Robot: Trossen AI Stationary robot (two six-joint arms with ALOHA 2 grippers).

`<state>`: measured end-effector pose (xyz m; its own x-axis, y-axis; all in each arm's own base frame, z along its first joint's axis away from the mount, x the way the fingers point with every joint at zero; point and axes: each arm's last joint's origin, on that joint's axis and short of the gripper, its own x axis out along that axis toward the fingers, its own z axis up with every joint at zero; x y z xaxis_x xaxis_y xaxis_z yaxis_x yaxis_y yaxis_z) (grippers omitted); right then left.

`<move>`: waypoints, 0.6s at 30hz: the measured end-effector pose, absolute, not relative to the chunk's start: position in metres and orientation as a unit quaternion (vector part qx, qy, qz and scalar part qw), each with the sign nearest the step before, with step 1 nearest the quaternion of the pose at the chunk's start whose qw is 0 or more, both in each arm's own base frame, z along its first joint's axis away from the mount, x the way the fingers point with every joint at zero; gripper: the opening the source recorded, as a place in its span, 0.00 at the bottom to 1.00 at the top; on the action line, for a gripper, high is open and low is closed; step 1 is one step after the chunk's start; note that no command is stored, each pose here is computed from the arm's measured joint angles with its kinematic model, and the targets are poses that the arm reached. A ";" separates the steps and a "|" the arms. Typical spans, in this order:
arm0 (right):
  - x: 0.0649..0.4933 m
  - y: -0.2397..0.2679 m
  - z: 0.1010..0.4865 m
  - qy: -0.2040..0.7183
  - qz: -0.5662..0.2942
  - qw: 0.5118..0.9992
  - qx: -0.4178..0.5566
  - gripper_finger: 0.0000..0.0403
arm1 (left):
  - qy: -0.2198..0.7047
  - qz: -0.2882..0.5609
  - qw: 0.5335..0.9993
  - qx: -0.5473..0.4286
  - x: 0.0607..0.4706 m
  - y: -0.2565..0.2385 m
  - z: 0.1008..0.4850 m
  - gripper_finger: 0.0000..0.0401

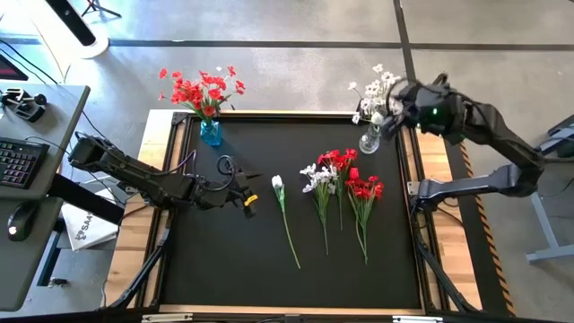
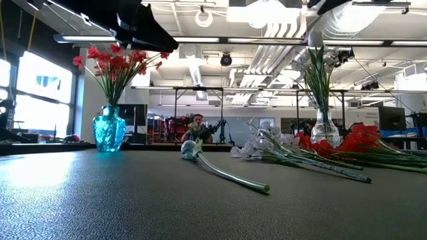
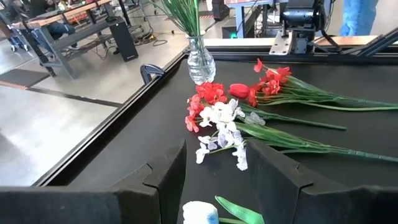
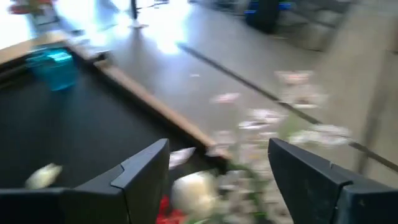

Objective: Sort flowers into vase by color
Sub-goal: Put the orange orchid into the blue vase

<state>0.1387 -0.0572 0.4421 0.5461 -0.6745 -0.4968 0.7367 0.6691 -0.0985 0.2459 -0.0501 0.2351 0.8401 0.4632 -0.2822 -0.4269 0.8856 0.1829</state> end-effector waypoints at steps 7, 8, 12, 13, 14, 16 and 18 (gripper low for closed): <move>0.162 -0.005 0.410 0.293 -0.268 0.914 0.080 0.60 | 0.160 0.212 0.962 0.067 0.243 -0.060 0.236 0.39; 0.165 0.003 0.402 0.302 -0.252 0.915 0.085 0.60 | 0.158 0.207 0.963 0.069 0.242 -0.062 0.237 0.39; 0.175 0.032 0.361 0.336 -0.205 0.913 0.108 0.58 | 0.156 0.188 0.966 0.083 0.238 -0.069 0.240 0.39; 0.176 0.038 0.350 0.345 -0.192 0.911 0.117 0.58 | 0.155 0.184 0.967 0.087 0.237 -0.071 0.241 0.39; 0.178 0.044 0.339 0.356 -0.179 0.908 0.128 0.58 | 0.154 0.180 0.967 0.089 0.236 -0.072 0.241 0.39; 0.180 0.053 0.320 0.375 -0.151 0.900 0.161 0.58 | 0.158 0.174 0.967 0.093 0.233 -0.075 0.242 0.39; 0.181 0.061 0.301 0.392 -0.128 0.887 0.207 0.58 | 0.167 0.171 0.967 0.089 0.229 -0.075 0.241 0.39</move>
